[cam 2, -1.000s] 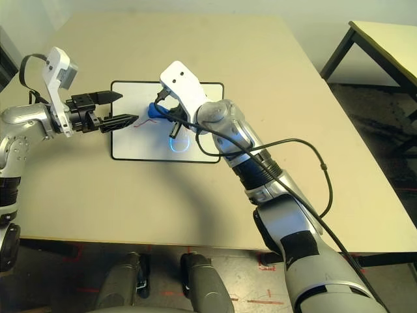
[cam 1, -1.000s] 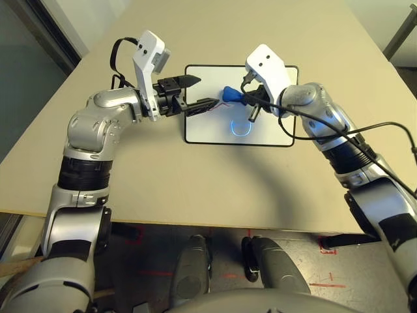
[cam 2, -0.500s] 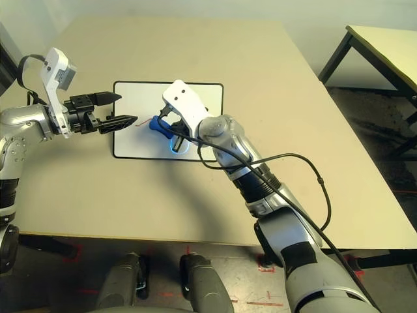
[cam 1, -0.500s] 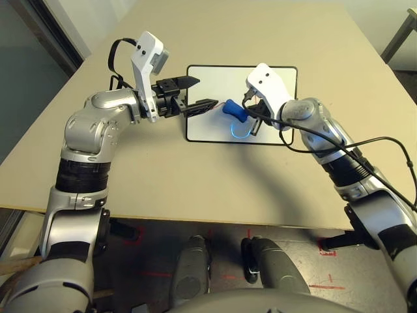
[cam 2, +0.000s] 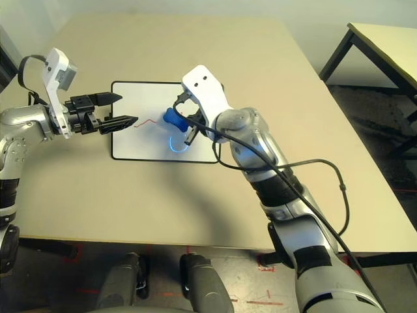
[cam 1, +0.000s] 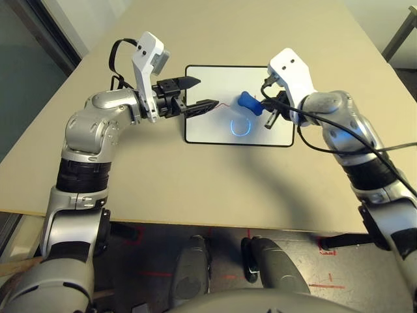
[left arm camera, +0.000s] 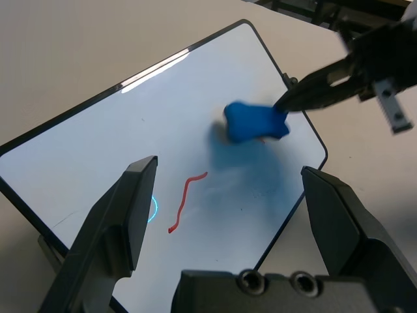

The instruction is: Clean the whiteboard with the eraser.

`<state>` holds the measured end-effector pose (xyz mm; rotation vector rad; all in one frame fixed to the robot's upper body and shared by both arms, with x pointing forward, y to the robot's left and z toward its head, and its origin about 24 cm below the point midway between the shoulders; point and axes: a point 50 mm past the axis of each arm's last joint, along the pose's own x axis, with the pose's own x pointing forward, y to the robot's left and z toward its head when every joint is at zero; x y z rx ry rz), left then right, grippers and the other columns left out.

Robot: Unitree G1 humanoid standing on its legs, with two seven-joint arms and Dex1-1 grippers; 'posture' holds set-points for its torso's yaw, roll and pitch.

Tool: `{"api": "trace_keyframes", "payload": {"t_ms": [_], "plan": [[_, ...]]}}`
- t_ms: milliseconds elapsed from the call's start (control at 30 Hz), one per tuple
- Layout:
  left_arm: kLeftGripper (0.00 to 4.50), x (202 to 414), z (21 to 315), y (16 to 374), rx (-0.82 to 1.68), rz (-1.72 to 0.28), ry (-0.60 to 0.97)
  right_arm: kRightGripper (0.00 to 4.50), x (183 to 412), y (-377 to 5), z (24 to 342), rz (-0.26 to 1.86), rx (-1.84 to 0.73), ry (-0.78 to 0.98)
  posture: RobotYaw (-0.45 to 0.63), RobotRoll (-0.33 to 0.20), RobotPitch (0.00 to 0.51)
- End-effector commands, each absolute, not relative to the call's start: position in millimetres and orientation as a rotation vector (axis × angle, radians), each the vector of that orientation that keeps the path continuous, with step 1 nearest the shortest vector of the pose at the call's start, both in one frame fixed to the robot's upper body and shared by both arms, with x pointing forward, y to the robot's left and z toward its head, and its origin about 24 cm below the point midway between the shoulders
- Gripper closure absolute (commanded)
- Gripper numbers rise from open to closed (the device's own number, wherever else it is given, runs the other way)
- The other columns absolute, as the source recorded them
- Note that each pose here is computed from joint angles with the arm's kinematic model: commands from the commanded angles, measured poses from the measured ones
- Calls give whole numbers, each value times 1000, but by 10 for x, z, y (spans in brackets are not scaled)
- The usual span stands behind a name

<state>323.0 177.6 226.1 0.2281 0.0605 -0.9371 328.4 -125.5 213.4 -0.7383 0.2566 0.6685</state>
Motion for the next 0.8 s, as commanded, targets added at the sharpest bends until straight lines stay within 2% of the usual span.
{"api": "trace_keyframes", "payload": {"t_ms": [33,333,533,600,800], "plan": [[0,3249,2236,1742,226,-957,70,4498,3237,-1357,2185,635,-702,266,-46,0,113],[0,3246,2231,1716,225,-969,73,4498,3237,-1909,2278,341,-593,333,-43,0,125],[0,3237,2201,1738,220,-962,83,4498,3155,-2270,2286,137,-490,370,-49,0,131],[0,3234,2197,1739,220,-962,85,4498,3107,-2326,2220,110,-441,410,-55,0,133],[0,3243,2169,1715,210,-967,89,4498,2847,-2466,1678,63,-169,656,-65,0,141]]}}
